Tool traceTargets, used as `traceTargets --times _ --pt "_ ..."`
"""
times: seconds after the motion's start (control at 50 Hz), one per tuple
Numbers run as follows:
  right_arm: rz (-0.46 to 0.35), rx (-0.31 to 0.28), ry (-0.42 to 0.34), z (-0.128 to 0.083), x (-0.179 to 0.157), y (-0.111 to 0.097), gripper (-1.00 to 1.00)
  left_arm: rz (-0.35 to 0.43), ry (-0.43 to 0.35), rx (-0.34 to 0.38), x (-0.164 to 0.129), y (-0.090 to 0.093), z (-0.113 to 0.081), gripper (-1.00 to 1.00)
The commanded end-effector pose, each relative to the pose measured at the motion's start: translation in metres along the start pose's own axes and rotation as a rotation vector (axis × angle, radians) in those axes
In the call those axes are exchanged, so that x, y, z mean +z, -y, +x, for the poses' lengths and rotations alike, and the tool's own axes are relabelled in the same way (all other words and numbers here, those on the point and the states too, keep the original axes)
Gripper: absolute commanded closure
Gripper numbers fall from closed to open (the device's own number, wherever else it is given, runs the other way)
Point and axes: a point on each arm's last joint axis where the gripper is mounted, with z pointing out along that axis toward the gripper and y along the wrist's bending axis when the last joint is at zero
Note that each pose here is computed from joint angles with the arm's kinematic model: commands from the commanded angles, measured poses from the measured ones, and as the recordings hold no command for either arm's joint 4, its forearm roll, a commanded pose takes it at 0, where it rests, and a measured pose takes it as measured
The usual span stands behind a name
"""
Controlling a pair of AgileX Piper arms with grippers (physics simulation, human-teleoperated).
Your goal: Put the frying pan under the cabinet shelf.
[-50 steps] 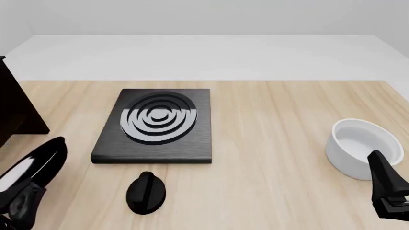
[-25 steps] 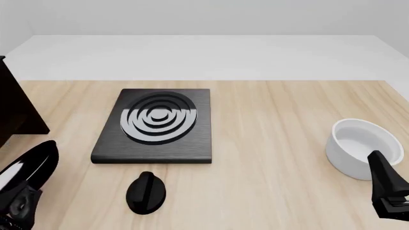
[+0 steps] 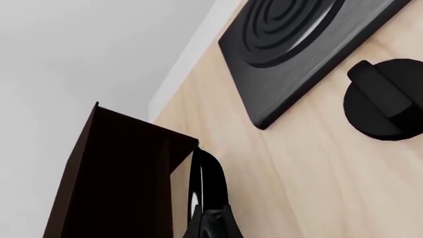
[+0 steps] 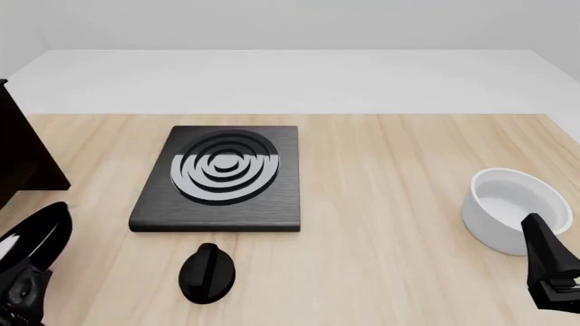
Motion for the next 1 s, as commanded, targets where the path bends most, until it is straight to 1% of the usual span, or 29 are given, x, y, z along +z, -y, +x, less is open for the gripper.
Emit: traceTargets --times 0.02,0.08,0.12,0.14,0.3,0.42,0.52,0.72,0.92,1.0 --pt "0.000 0.000 0.000 0.0000 0.0000 0.0000 -1.00 -0.026 -0.024 0.030 -0.0005 -0.0017 0.0017 1.00" --pt "0.000 0.000 0.000 0.0000 0.0000 0.0000 -1.00 -0.024 -0.029 0.035 -0.0005 -0.0015 0.0020 1.00" --pt "0.000 0.000 0.000 0.0000 0.0000 0.0000 -1.00 -0.017 -0.028 0.018 -0.0005 -0.0009 0.0021 1.00" --pt "0.000 0.000 0.000 0.0000 0.0000 0.0000 -1.00 -0.018 -0.028 0.026 -0.0005 -0.0010 0.0021 1.00" --pt "0.000 0.000 0.000 0.0000 0.0000 0.0000 -1.00 -0.016 -0.034 0.020 -0.0005 -0.0007 0.0025 1.00" --pt "0.000 0.000 0.000 0.0000 0.0000 0.0000 -1.00 -0.009 -0.046 0.036 -0.0005 0.0000 0.0035 1.00" --pt "0.000 0.000 0.000 0.0000 0.0000 0.0000 -1.00 -0.006 -0.043 0.065 -0.0005 0.0002 0.0033 1.00" --pt "0.000 0.000 0.000 0.0000 0.0000 0.0000 -1.00 0.014 -0.030 0.099 -0.0005 0.0016 0.0028 1.00" --pt "0.000 0.000 0.000 0.0000 0.0000 0.0000 -1.00 0.028 -0.037 0.098 -0.0005 0.0028 0.0035 1.00" --pt "0.000 0.000 0.000 0.0000 0.0000 0.0000 -1.00 0.025 -0.044 0.078 -0.0006 0.0027 0.0040 1.00"
